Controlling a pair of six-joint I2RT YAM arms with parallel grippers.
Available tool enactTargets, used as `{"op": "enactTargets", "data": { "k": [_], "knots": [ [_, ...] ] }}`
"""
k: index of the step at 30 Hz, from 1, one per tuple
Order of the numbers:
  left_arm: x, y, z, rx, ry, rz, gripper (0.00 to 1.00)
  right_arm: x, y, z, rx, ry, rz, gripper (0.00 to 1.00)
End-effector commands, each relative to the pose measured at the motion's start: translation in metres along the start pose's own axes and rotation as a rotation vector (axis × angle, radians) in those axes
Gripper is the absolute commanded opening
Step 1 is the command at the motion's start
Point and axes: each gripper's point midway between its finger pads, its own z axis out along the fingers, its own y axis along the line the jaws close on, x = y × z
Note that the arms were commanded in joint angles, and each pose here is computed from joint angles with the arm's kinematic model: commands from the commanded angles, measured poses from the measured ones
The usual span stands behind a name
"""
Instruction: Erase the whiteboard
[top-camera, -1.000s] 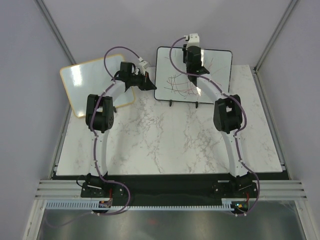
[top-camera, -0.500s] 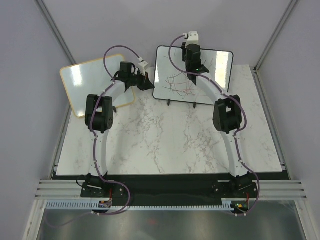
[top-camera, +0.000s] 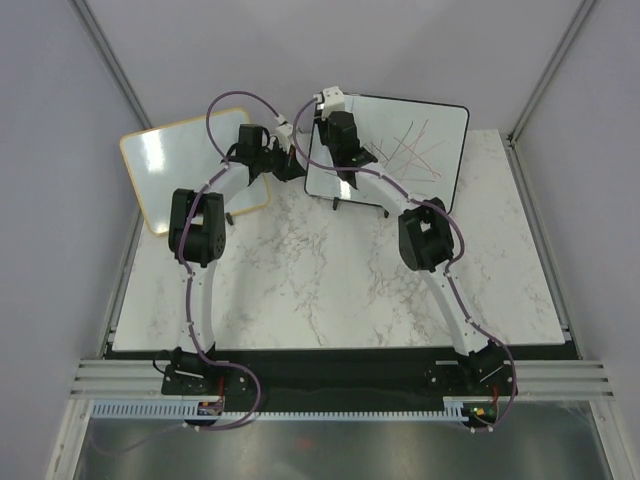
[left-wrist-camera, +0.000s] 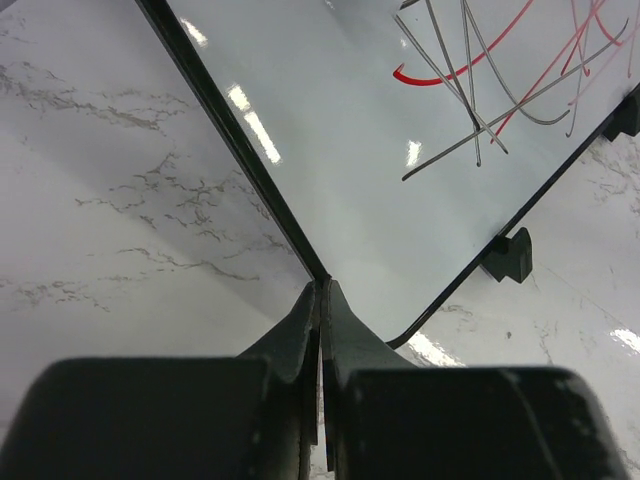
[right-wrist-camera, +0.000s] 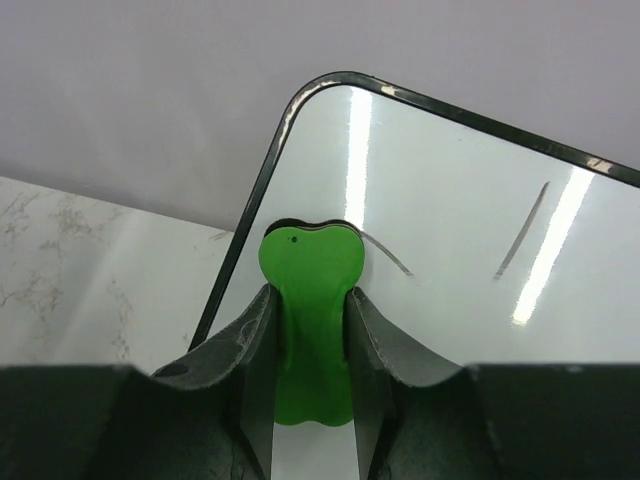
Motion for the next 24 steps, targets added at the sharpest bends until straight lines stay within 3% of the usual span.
{"op": "enactTargets", "data": {
  "k": [1,5,6,8,17,20,24],
  "knots": [
    [-0.015,0.004,-0.011,-0.034,-0.013,0.078,0.02,-0.028,-0.061,-0.001,0.18,-0.036,-0.027,0.0],
    [-0.014,0.002,-0.011,-0.026,-0.012,0.071,0.02,-0.065,-0.084,-0.023,0.212,-0.085,-0.004,0.0],
    [-0.015,0.002,-0.012,-0.02,-0.015,0.072,0.02,-0.047,-0.083,-0.027,0.195,-0.052,-0.03,0.0],
    [-0.017,-0.003,-0.012,0.006,-0.025,0.065,0.02,-0.073,-0.079,-0.041,0.161,-0.107,-0.013,0.0],
    [-0.034,-0.003,-0.018,0.034,-0.063,-0.003,0.03,-0.072,-0.063,-0.077,0.085,-0.108,0.004,0.0],
    [-0.035,0.002,-0.021,0.043,-0.077,-0.032,0.15,-0.065,-0.063,-0.082,0.081,-0.098,0.01,0.0],
    [-0.042,0.0,-0.018,0.088,-0.101,-0.055,0.42,-0.049,-0.062,-0.085,0.078,-0.068,0.012,0.0]
  ]
}}
